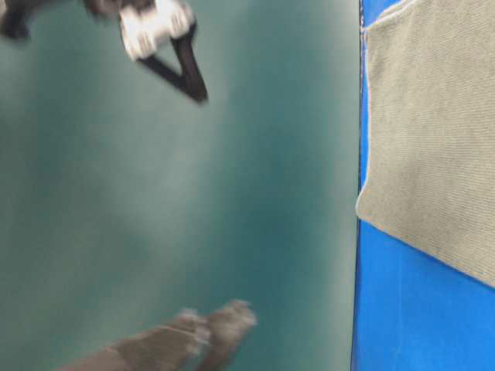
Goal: Fold a large towel.
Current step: 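Lay the towel lengthwise and regrasp its top corners with both grippers, then fold the top half down over the bottom half with both grippers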
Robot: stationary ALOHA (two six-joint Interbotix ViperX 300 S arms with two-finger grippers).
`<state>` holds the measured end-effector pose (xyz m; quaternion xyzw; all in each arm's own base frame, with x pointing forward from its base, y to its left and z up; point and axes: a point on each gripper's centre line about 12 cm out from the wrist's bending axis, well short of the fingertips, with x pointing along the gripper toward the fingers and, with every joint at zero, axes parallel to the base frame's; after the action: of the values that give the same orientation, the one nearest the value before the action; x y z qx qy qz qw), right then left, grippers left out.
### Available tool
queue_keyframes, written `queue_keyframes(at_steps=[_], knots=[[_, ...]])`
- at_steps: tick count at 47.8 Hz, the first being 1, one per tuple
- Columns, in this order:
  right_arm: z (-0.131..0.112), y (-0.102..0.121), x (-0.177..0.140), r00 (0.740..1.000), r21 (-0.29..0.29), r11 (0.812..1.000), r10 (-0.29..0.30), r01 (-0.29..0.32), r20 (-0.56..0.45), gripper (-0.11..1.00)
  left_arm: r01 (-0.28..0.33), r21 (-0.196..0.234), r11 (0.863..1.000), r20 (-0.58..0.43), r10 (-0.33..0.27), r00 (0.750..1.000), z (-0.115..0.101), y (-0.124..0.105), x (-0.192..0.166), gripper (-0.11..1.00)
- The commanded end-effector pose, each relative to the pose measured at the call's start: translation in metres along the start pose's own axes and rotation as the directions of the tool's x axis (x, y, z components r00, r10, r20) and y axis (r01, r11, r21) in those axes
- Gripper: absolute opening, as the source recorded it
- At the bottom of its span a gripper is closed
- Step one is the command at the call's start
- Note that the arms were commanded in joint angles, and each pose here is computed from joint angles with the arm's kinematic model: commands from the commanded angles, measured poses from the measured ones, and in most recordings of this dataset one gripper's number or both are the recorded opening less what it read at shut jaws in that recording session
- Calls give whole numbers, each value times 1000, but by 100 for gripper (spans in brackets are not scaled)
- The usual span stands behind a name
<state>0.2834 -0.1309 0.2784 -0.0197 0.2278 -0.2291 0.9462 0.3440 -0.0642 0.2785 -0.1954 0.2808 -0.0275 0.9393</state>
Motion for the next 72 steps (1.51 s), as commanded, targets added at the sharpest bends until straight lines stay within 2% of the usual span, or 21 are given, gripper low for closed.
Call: queue_keyframes(at_steps=[1, 6, 9, 14, 18, 25, 31, 37, 42, 45, 49, 56, 60, 66, 72], knots=[[2, 3, -28, 998, 24, 1000, 18, -20, 67, 58, 1, 53, 999, 102, -7, 995, 16, 8, -18, 80], [-9, 8, -51, 994, 43, 998, 38, -43, 100, 58, -14, 135, 991, 195, -12, 981, 24, 17, -30, 80], [-14, 8, -61, 993, 63, 997, 40, -47, 115, 58, -38, 170, 985, 241, -4, 970, 29, 24, -35, 80], [-21, 5, -64, 995, 74, 997, 20, -27, 95, 57, -119, 179, 977, 291, 64, 955, 38, 51, -38, 79], [-29, -2, -56, 999, 82, 996, -21, 18, 30, 57, -194, 149, 970, 294, 144, 945, 42, 80, -35, 79], [-48, -22, -30, 989, 94, 989, -99, 110, -107, 57, -324, 62, 944, 291, 293, 911, 48, 138, -28, 79], [-71, -41, -1, 961, 92, 980, -151, 176, -232, 57, -407, -8, 913, 296, 391, 872, 48, 185, -20, 79], [-91, -55, 25, 932, 75, 976, -170, 204, -321, 57, -473, -68, 878, 281, 472, 836, 39, 235, -4, 79], [-108, -68, 46, 909, 72, 973, -175, 217, -378, 57, -516, -104, 851, 243, 524, 816, 28, 272, 12, 79], [-117, -74, 56, 900, 78, 972, -171, 220, -400, 57, -536, -122, 835, 207, 550, 809, 20, 294, 25, 79], [-130, -81, 68, 893, 90, 972, -161, 218, -421, 57, -551, -134, 824, 180, 567, 804, 16, 313, 38, 79], [-149, -86, 83, 886, 116, 973, -129, 200, -444, 57, -558, -138, 818, 159, 575, 803, 15, 334, 63, 79], [-156, -87, 90, 884, 127, 973, -117, 194, -453, 57, -568, -147, 810, 144, 586, 798, 12, 349, 72, 79], [-162, -94, 97, 877, 126, 972, -119, 198, -465, 57, -586, -165, 794, 112, 605, 788, 2, 372, 83, 79], [-166, -98, 102, 871, 121, 972, -122, 202, -476, 57, -591, -173, 788, 95, 611, 786, -1, 380, 89, 77]])
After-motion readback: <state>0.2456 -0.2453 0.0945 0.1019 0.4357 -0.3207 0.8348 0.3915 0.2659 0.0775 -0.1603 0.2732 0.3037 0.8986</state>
